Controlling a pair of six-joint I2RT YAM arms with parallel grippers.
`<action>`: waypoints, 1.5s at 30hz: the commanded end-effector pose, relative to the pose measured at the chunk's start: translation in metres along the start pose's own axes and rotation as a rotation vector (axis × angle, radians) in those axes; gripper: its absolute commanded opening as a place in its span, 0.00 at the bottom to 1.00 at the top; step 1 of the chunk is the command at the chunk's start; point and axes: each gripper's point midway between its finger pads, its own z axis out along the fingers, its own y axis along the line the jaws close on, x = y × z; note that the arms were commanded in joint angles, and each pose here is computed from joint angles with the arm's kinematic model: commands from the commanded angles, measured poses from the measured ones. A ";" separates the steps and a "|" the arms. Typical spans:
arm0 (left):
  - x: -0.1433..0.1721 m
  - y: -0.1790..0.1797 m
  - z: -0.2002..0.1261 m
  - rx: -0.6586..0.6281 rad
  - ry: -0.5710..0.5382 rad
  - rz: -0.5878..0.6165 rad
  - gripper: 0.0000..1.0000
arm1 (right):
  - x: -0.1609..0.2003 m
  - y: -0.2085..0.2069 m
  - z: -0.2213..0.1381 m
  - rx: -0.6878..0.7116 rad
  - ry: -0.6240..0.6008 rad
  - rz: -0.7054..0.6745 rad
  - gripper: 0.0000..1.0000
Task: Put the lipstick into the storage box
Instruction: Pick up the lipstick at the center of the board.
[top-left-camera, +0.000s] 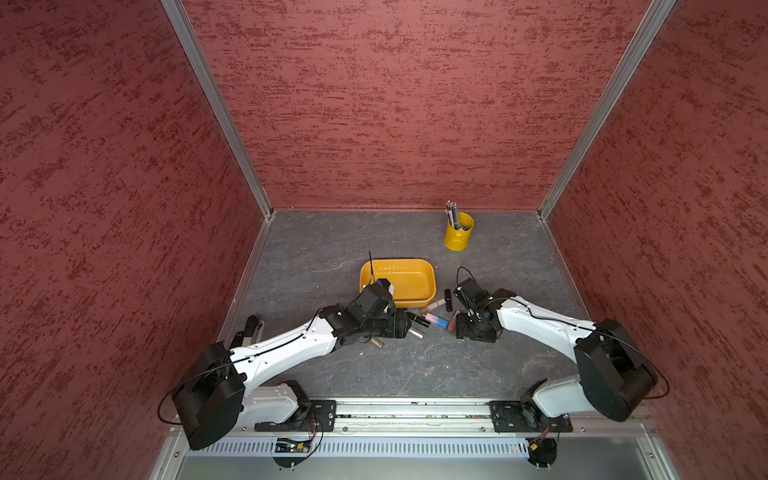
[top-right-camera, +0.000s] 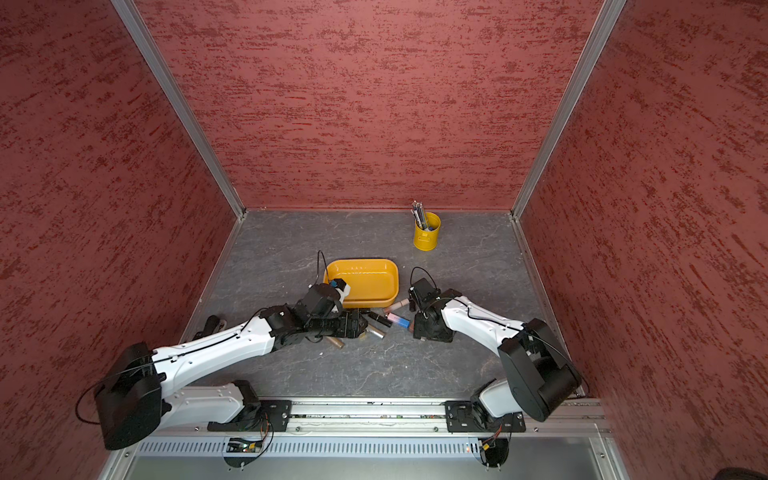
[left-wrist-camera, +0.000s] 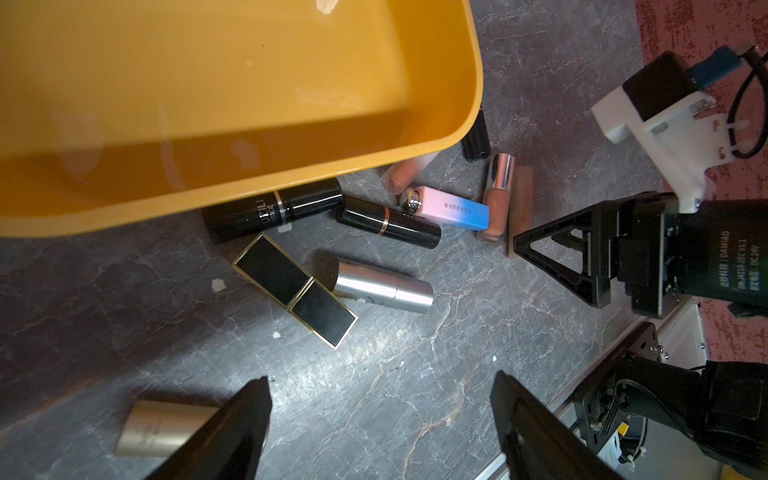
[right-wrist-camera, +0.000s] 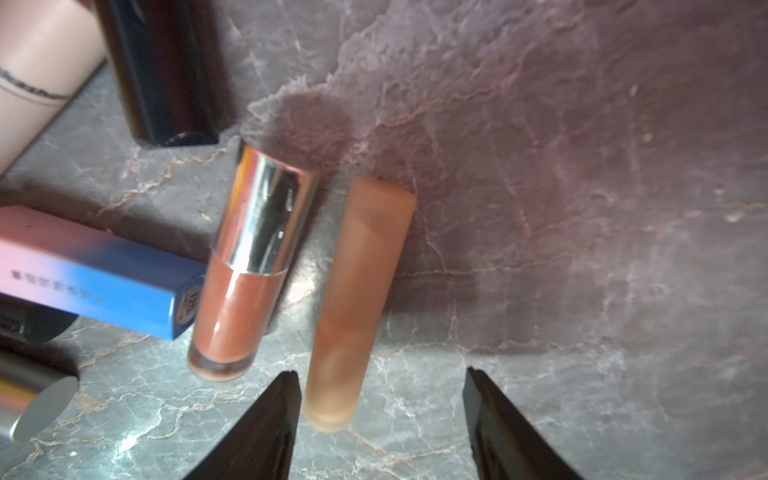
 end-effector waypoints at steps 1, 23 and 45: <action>-0.009 -0.006 -0.001 0.004 -0.025 -0.002 0.88 | -0.004 -0.006 0.001 0.033 -0.024 -0.010 0.62; -0.007 0.000 0.000 -0.022 -0.023 -0.027 0.88 | 0.012 -0.016 0.017 0.106 0.002 -0.044 0.39; -0.009 0.001 -0.001 -0.029 -0.025 -0.028 0.88 | -0.002 -0.029 0.022 0.156 -0.031 -0.022 0.30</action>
